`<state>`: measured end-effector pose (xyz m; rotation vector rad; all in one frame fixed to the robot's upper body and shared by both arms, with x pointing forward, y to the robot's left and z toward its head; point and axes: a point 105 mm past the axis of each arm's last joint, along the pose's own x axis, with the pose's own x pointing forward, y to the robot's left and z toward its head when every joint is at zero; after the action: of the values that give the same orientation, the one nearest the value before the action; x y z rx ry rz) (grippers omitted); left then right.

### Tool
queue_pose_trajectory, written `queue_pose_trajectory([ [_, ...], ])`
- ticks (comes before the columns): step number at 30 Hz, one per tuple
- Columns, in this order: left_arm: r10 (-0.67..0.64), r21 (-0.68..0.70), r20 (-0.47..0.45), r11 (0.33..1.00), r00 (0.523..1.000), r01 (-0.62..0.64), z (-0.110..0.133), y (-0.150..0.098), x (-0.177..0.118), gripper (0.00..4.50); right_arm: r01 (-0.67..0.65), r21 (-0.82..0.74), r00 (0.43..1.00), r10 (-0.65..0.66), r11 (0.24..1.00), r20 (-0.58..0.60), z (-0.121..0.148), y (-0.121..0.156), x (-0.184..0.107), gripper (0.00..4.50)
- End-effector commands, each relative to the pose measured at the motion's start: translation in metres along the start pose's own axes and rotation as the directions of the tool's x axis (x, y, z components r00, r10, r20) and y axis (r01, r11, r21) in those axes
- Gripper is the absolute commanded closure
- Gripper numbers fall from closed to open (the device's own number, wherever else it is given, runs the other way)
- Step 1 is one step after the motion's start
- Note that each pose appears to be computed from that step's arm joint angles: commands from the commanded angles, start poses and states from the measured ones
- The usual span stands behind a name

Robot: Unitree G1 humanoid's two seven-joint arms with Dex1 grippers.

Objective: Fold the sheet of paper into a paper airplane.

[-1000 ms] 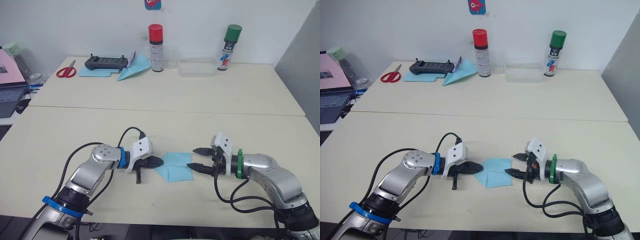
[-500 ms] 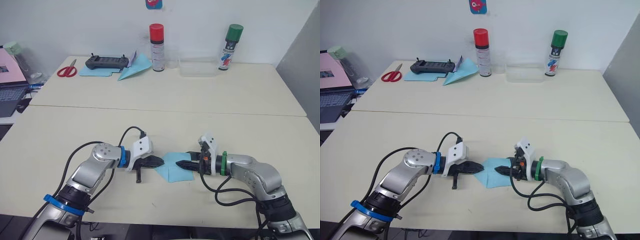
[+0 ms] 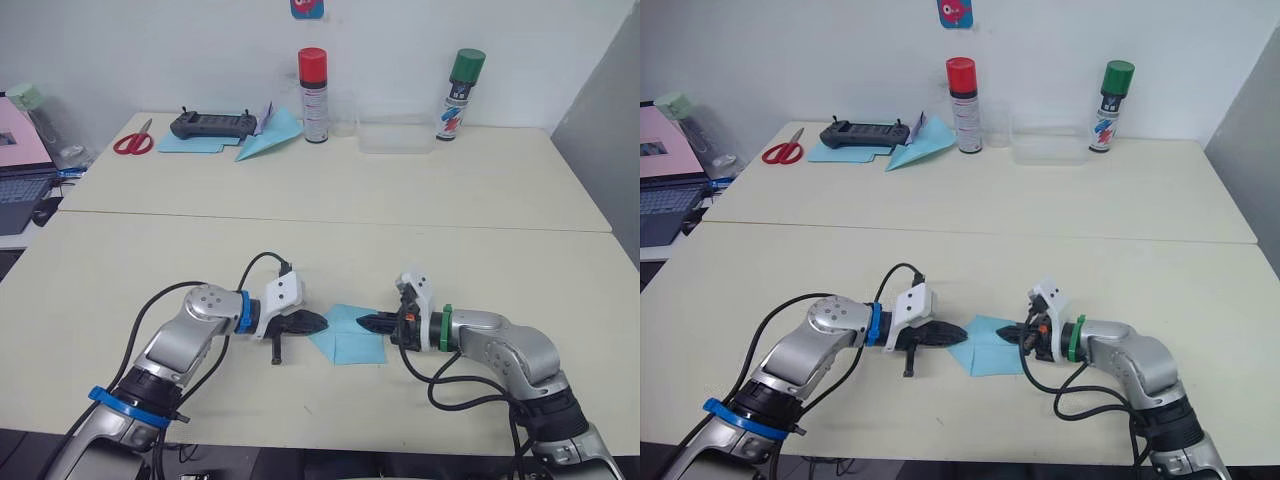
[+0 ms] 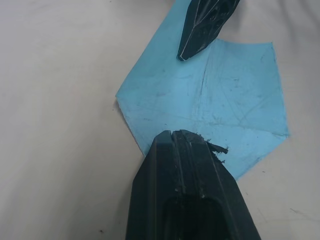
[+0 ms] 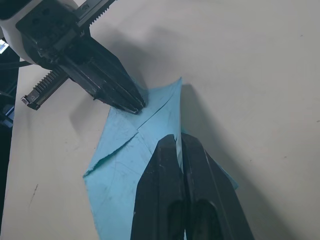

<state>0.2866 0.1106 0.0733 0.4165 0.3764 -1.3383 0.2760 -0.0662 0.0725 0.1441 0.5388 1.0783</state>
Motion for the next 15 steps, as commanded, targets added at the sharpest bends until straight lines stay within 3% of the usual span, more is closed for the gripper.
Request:
queue_pose_trajectory([
  [1, 0.029, -0.027, 0.056, 0.999, 0.998, -0.027, 0.018, 0.011, -0.022, 3.76, 0.000, 0.005, 0.999, 0.000, 1.000, 0.033, 0.006, -0.001, -0.004, 4.50],
  [3, 0.011, -0.058, 0.116, 0.998, 0.993, -0.005, 0.038, 0.011, -0.038, 3.20, 0.001, 0.000, 0.998, -0.001, 1.000, 0.068, 0.013, -0.001, -0.006, 4.50],
  [6, -0.013, -0.056, 0.120, 0.998, 0.993, 0.020, 0.052, 0.005, -0.066, 2.24, -0.007, -0.051, 0.990, 0.014, 0.999, 0.144, 0.034, 0.002, -0.010, 4.50],
  [10, 0.060, -0.088, 0.112, 0.995, 0.992, -0.050, 0.064, 0.011, -0.101, 0.96, -0.035, -0.388, 0.978, 0.111, 0.921, 0.176, 0.071, 0.021, -0.016, 4.50],
  [11, 0.069, -0.099, 0.105, 0.993, 0.992, -0.059, 0.063, 0.011, -0.106, 0.69, -0.025, -0.469, 0.975, 0.125, 0.883, 0.184, 0.079, 0.024, -0.017, 4.50],
  [13, 0.109, -0.118, 0.090, 0.988, 0.990, -0.098, 0.059, 0.014, -0.112, 0.04, 0.076, -0.680, 0.959, 0.133, 0.729, 0.250, 0.100, 0.027, -0.019, 4.50],
  [15, 0.181, -0.139, 0.078, 0.976, 0.980, -0.169, 0.052, 0.024, -0.114, 0.04, 0.159, -0.862, 0.951, 0.162, 0.481, 0.265, 0.108, 0.032, -0.018, 4.50],
])
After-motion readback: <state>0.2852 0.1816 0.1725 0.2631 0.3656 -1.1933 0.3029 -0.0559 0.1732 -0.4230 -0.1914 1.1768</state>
